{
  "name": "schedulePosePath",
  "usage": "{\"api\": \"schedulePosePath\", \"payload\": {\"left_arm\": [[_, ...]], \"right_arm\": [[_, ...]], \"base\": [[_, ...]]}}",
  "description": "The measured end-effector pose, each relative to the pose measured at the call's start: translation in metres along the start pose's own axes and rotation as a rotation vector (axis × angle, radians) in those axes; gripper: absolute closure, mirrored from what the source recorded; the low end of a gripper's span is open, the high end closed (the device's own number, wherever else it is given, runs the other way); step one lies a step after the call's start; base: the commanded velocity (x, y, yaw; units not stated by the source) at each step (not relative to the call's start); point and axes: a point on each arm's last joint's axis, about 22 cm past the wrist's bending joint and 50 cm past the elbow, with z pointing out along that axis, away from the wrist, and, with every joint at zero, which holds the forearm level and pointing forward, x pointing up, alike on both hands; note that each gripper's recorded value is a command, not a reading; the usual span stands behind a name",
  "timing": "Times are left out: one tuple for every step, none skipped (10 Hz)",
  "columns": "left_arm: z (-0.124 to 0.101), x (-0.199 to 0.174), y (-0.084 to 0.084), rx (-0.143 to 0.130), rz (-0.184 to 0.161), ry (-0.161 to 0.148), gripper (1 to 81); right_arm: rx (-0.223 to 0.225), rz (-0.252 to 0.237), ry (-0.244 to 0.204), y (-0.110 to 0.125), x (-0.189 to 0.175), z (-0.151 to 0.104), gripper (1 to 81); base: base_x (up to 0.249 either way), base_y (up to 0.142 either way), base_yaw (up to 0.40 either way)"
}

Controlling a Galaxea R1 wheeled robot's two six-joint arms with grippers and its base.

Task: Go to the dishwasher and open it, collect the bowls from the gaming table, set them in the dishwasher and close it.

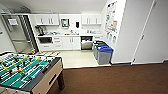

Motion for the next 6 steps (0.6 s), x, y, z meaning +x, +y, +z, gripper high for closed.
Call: {"api": "schedulePosePath", "payload": {"left_arm": [[-0.0001, -0.003, 0.0003, 0.0, -0.001, -0.004, 81.1], [-0.0002, -0.0038, 0.0001, 0.001, -0.001, -0.005, 81.1], [-0.0001, -0.0026, 0.0005, 0.0, -0.001, -0.003, 81.1], [-0.0002, -0.003, 0.0, 0.001, -0.001, -0.004, 81.1], [-0.0002, -0.0034, 0.0003, 0.0, -0.001, -0.005, 81.1], [-0.0002, -0.0026, 0.0001, 0.0, 0.0, -0.004, 81.1]], "right_arm": [[0.0, 0.0, 0.0, 0.0003, 0.0001, -0.0001, 81.1], [-0.002, 0.0, 0.001, 0.0015, 0.0001, -0.0004, 81.1], [-0.002, 0.0, 0.0, 0.0019, -0.0001, -0.0005, 81.1], [-0.001, 0.0, 0.001, 0.0012, 0.0001, -0.0003, 81.1], [-0.002, 0.0, 0.0, 0.0015, 0.0, -0.0004, 81.1], [-0.002, 0.0, 0.001, 0.0015, 0.0001, -0.0004, 81.1]], "base": [[0.149, 0.0, 0.0], [0.149, 0.0, 0.0], [0.149, 0.0, 0.0], [0.149, 0.0, 0.0], [0.15, 0.0, 0.0], [0.149, 0.0, 0.0]]}}
